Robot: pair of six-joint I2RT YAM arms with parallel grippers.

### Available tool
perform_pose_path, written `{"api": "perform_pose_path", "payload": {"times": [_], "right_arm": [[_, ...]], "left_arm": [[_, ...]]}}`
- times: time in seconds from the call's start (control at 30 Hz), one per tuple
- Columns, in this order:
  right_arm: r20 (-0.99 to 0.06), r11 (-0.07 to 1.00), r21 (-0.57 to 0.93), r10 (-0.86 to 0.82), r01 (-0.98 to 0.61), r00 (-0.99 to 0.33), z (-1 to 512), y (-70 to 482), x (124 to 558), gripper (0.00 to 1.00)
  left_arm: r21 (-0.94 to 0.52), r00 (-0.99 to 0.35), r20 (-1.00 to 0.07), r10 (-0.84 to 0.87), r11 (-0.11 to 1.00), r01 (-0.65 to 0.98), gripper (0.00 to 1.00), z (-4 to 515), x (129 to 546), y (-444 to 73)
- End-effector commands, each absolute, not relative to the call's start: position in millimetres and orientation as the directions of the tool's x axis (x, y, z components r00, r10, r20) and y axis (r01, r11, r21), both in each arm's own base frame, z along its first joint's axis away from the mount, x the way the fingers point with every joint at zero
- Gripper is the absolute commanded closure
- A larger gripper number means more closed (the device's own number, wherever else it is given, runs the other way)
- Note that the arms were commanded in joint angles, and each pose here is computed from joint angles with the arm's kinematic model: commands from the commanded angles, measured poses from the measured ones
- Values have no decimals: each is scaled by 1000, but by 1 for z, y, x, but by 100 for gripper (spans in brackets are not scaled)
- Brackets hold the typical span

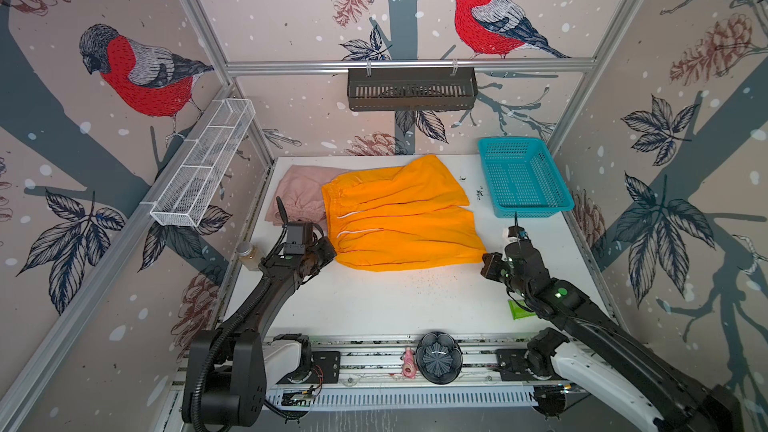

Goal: Fold and stack the shorts

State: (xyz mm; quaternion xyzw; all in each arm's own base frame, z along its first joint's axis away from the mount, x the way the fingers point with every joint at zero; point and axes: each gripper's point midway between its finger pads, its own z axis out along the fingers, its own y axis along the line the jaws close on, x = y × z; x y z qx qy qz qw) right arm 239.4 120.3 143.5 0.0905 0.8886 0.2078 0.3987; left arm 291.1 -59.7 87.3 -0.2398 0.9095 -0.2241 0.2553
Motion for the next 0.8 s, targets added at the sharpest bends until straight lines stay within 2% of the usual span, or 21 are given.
{"api": "perform_pose_path", "payload": {"times": [0.0, 0.17, 0.27, 0.57, 0.77], "right_arm": [[-742, 937, 349, 276, -1, -611, 162, 99, 236, 100], [-799, 926, 377, 308, -30, -517, 207, 90, 232, 100], [-813, 924, 378, 303, -55, -497, 224, 91, 230, 100], [-864, 937, 332, 258, -105, -433, 280, 82, 221, 100], [-899, 961, 255, 194, -110, -393, 311, 83, 235, 100]], "left_arm": [[-558, -834, -264, -485, 782, -278, 100, 96, 263, -77], [-581, -853, -275, -443, 784, -220, 100, 126, 240, -85], [-591, -858, -295, -420, 786, -181, 100, 139, 227, -87], [-681, -879, -268, -395, 723, -117, 100, 187, 189, -109], [-662, -906, -240, -347, 742, -109, 100, 183, 173, -117]]}}
